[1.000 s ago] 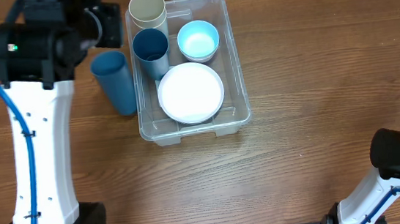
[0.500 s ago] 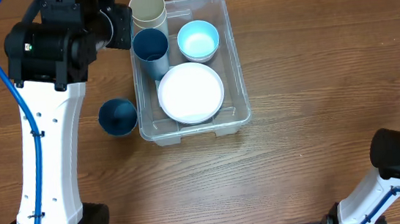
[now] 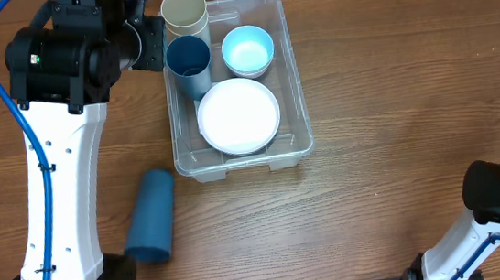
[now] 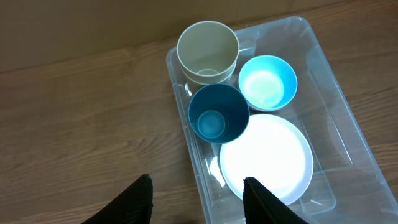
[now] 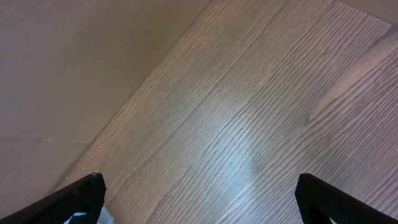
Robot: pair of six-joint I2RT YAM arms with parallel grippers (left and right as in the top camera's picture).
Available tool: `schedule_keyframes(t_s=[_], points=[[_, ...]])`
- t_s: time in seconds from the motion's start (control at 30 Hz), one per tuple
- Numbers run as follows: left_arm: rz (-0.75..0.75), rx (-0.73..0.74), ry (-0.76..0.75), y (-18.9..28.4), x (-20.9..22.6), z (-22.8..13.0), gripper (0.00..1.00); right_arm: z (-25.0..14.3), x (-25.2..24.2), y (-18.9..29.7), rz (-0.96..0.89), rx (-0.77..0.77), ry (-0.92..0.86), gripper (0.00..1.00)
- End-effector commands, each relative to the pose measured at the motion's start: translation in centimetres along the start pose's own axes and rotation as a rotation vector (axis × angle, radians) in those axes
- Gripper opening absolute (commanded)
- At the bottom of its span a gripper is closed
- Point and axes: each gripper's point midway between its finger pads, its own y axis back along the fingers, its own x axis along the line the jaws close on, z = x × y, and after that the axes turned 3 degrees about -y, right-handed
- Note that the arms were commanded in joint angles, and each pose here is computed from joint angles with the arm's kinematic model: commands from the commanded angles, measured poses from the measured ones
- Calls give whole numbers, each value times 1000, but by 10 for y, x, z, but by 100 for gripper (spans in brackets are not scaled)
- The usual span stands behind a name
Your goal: Pack container
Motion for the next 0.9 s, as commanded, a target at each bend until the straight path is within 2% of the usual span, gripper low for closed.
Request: schedule_keyframes(t_s=[0.0, 0.17, 0.63, 0.8, 0.87], points=[[14, -8, -14, 10, 3, 0, 48, 2, 1, 2, 4, -9, -5, 100], [9, 86, -41, 11, 3, -23, 52, 2, 1, 2, 4, -9, -5, 100], [-5, 321, -79, 14, 1, -80, 52, 2, 1, 2, 4, -9, -5, 100], [107, 409, 50, -5, 37, -101, 51, 2, 1, 2, 4, -9, -5, 100], [92, 417, 125, -15, 48, -106, 51, 2, 1, 2, 4, -9, -5, 100]])
